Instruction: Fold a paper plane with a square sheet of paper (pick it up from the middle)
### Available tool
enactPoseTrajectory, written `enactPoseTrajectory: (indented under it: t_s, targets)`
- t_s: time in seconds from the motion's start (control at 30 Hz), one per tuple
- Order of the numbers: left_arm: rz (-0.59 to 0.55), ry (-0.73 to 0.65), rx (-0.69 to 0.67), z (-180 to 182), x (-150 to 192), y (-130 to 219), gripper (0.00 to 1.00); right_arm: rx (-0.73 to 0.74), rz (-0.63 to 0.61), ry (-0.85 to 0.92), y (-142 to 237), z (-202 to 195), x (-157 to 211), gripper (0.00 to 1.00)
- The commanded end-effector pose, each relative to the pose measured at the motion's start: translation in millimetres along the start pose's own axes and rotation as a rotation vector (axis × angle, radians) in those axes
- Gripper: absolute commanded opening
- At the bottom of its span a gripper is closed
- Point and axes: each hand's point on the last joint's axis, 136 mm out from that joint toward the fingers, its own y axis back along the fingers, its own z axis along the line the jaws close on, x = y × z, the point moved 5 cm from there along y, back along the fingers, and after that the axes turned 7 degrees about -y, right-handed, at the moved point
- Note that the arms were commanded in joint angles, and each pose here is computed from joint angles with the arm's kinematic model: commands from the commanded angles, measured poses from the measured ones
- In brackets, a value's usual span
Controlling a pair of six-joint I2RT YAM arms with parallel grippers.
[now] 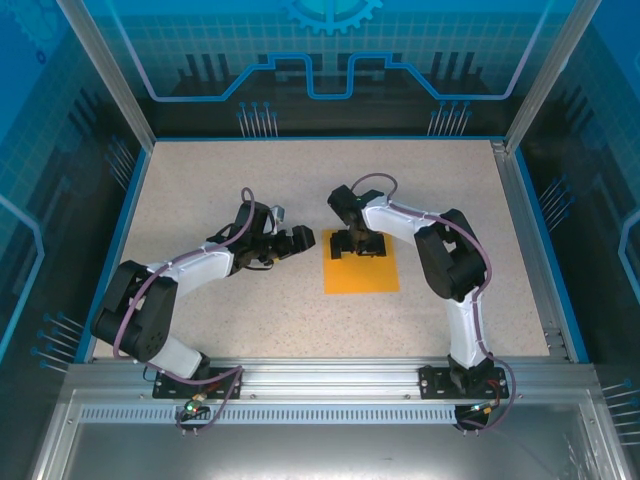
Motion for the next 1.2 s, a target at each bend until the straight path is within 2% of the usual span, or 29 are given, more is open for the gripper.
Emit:
enactPoseTrajectory:
  t_s: [0.0, 0.1, 0.2, 0.4, 0.5, 0.6, 0.83, 0.9, 1.0, 1.17]
  targets:
    - [0.015, -0.033, 0.026, -10, -4, 0, 0.99, 0.115, 0.137, 0.02, -40, -13, 34, 0.89]
    - [0.014, -0.033, 0.025, -10, -4, 0, 0.99, 0.096, 0.127, 0.026, -37, -9, 32, 0.82]
    - [0.016, -0.036, 0.023, -9, -3, 0, 0.99, 0.088, 0.117, 0.021, -31, -8, 30, 0.88]
    - [0.015, -0.033, 0.023, -9, -3, 1, 0.99, 0.023, 0.085, 0.018, -16, -4, 21, 0.82]
    - [0.01, -0.038, 0.025, -11, -4, 3, 0.99, -0.001, 0.064, -0.004, -8, -6, 16, 0.69]
    - [0.006, -0.04, 0.022, -11, -4, 5, 0.99, -0.033, 0.04, -0.009, 3, -8, 13, 0.67]
    - [-0.008, -0.03, 0.007, -11, -6, 7, 0.99, -0.122, 0.006, -0.045, 24, -14, 9, 0.34]
    - [-0.01, -0.028, 0.008, -11, -7, 8, 0.99, -0.149, 0.018, -0.064, 27, -18, 10, 0.35]
    - [-0.012, -0.02, 0.013, -12, -9, 9, 0.99, -0.279, 0.021, -0.07, 41, -11, 11, 0.35]
    - [-0.026, 0.034, 0.098, -13, -20, 17, 0.99, -0.68, 0.021, -0.07, 87, 16, 13, 0.37]
